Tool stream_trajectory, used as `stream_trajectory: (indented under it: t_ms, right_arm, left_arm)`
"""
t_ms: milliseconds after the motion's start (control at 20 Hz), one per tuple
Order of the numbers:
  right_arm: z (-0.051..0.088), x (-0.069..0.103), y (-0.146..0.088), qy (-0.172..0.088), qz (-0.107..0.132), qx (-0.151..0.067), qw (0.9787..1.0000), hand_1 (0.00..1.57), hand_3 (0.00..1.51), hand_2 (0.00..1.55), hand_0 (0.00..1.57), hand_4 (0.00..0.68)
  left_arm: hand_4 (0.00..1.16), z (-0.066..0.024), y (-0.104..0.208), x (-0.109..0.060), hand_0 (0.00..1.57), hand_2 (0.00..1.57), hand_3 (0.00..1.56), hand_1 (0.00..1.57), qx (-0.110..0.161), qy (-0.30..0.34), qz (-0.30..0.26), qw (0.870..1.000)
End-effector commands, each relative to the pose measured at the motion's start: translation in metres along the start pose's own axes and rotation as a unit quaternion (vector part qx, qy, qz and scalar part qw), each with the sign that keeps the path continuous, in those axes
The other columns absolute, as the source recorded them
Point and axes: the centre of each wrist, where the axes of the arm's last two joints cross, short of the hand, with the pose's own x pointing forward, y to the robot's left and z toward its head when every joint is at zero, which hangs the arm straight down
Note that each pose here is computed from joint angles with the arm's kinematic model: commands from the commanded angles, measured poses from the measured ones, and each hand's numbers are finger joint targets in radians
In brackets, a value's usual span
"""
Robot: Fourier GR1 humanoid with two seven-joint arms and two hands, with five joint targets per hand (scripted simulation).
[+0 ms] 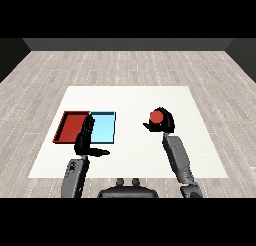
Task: Pick the red can and put it in the red box
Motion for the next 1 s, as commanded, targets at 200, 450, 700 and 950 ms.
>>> stream_trajectory:
  t_ms: [200, 450, 700, 950]
  right_arm:
    - [0.019, 0.038, 0.037, -0.046, -0.012, -0.002, 0.9989, 1.44, 1.38, 1.41, 1.44, 0.622]
    - [0.015, 0.041, 0.089, -0.047, -0.019, 0.004, 0.9987, 1.44, 1.38, 1.41, 1.44, 0.622]
    - [0.026, 0.047, 0.085, -0.081, -0.019, 0.009, 0.9965, 1.44, 1.40, 1.42, 1.44, 0.634]
    - [0.034, 0.040, 0.098, -0.081, -0.023, 0.019, 0.9963, 1.44, 1.40, 1.43, 1.44, 0.616]
  left_arm:
    - [0.00, -0.0020, -0.022, 0.006, 0.00, 0.00, 0.00, 0.00, -0.018, 0.016, 0.000, 1.000]
    - [0.00, -0.0144, -0.067, 0.007, 0.00, 0.00, 0.00, 0.00, -0.045, 0.044, -0.023, 0.998]
    - [0.00, -0.0394, -0.076, -0.008, 0.00, 0.00, 0.00, 0.00, -0.057, 0.069, -0.021, 0.996]
    - [0.00, -0.0436, -0.097, -0.015, 0.00, 0.00, 0.00, 0.00, -0.066, 0.084, -0.014, 0.994]
